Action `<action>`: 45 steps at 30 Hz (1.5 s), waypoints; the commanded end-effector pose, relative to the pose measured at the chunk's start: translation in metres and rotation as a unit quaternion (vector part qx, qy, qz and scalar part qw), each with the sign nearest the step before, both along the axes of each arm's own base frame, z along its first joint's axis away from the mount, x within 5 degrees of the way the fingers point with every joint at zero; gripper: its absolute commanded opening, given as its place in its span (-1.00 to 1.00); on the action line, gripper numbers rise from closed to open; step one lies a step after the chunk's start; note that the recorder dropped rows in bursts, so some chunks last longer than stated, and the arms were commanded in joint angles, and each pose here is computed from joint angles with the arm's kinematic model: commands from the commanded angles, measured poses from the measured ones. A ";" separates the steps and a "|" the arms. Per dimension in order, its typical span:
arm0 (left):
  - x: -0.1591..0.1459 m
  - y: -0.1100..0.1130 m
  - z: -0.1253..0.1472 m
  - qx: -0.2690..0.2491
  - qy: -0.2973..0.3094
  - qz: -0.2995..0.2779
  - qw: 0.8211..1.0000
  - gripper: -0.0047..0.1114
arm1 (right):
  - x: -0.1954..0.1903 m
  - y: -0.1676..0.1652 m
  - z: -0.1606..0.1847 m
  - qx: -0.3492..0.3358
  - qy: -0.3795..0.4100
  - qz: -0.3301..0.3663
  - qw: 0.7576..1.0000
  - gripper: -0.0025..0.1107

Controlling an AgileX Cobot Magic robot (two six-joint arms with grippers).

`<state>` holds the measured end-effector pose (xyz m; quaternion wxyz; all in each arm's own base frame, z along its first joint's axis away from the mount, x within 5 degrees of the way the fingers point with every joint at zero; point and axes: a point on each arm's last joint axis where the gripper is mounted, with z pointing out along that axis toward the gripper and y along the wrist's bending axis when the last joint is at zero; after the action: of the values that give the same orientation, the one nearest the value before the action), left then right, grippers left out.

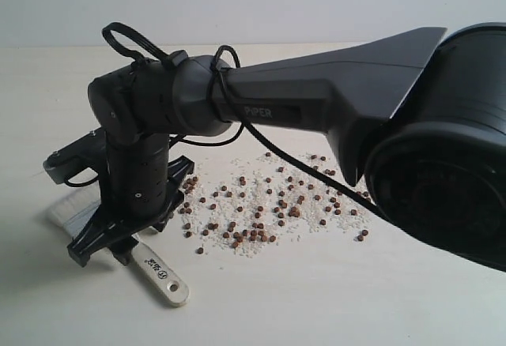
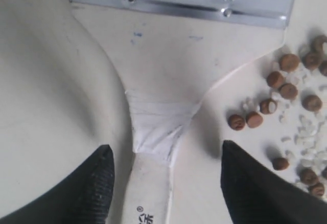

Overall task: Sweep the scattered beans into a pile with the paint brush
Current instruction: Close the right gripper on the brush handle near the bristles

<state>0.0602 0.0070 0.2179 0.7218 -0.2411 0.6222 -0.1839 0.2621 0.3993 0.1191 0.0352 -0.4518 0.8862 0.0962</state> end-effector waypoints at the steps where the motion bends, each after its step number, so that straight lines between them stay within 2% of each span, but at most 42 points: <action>1: 0.000 0.000 -0.001 0.003 0.002 0.001 1.000 -0.92 | 0.004 0.006 0.016 0.008 -0.010 0.004 1.000 0.04; 11: 0.000 0.000 -0.001 0.003 0.002 0.001 1.000 -0.92 | 0.003 0.005 -0.001 -0.016 0.009 0.006 1.000 0.04; 27: 0.000 0.000 -0.001 0.003 0.002 0.001 1.000 -0.92 | 0.006 0.012 -0.001 0.024 -0.007 -0.005 1.000 0.04; 35: 0.000 0.000 -0.001 0.003 0.002 0.001 1.000 -0.92 | 0.005 0.010 -0.023 -0.004 0.009 -0.002 1.000 0.04; 43: 0.000 0.000 -0.001 0.003 0.002 0.001 1.000 -0.92 | 0.002 0.003 -0.025 -0.044 0.027 0.009 0.999 -0.04; 45: 0.000 0.000 -0.001 0.003 0.002 0.001 1.000 -0.92 | 0.002 0.003 -0.025 -0.044 0.026 -0.009 0.999 -0.04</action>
<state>0.0602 0.0070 0.2179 0.7218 -0.2411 0.6222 -0.1839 0.2665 0.4061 0.1098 0.0181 -0.4517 0.8876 0.0883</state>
